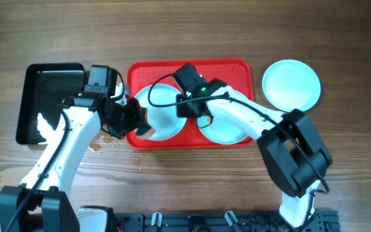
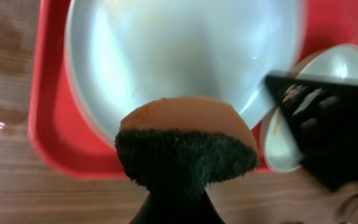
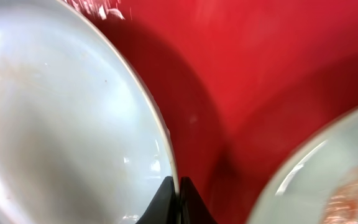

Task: Clean dirty plates on tray and stack at the side
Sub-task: 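Lift the scrubbed plate by its rim with the right gripper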

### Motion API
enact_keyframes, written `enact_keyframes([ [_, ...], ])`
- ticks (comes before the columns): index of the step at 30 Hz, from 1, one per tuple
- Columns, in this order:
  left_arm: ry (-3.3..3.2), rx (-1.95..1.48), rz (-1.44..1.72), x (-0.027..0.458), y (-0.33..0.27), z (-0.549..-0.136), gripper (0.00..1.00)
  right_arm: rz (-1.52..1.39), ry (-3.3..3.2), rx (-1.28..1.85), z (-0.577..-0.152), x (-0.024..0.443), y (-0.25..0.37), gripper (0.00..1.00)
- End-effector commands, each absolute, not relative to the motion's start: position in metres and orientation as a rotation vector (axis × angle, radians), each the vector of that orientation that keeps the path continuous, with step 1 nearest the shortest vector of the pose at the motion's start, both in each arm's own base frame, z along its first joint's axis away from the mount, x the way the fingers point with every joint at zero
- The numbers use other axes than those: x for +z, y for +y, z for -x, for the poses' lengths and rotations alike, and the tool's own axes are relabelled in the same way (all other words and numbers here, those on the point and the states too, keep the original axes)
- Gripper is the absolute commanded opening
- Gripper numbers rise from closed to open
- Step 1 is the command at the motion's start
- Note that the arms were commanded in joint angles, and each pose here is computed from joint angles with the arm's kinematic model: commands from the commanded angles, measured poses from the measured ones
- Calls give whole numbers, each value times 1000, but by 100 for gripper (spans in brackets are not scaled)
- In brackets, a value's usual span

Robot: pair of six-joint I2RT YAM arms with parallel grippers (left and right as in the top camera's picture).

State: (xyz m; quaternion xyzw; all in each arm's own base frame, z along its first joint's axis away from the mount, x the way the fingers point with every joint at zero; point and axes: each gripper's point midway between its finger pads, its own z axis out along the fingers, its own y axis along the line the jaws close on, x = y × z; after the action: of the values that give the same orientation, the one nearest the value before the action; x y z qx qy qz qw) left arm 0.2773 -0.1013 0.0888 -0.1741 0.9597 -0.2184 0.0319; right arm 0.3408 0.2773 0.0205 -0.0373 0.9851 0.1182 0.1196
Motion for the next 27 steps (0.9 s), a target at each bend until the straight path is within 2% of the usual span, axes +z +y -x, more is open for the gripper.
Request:
enact_keyframes([
  [1, 2984, -621, 475, 89, -94, -270, 4, 154, 2641, 240, -387, 97, 264, 4],
  [10, 2999, -613, 482, 79, -93, -264, 4, 306, 2378, -69, -423, 190, 237, 4],
  [23, 2925, -630, 455, 82, -95, -282, 4, 531, 2145, -542, -428, 230, 220, 4],
  [27, 2914, -631, 450, 82, -95, -285, 4, 503, 2037, -698, -425, 252, 220, 4],
])
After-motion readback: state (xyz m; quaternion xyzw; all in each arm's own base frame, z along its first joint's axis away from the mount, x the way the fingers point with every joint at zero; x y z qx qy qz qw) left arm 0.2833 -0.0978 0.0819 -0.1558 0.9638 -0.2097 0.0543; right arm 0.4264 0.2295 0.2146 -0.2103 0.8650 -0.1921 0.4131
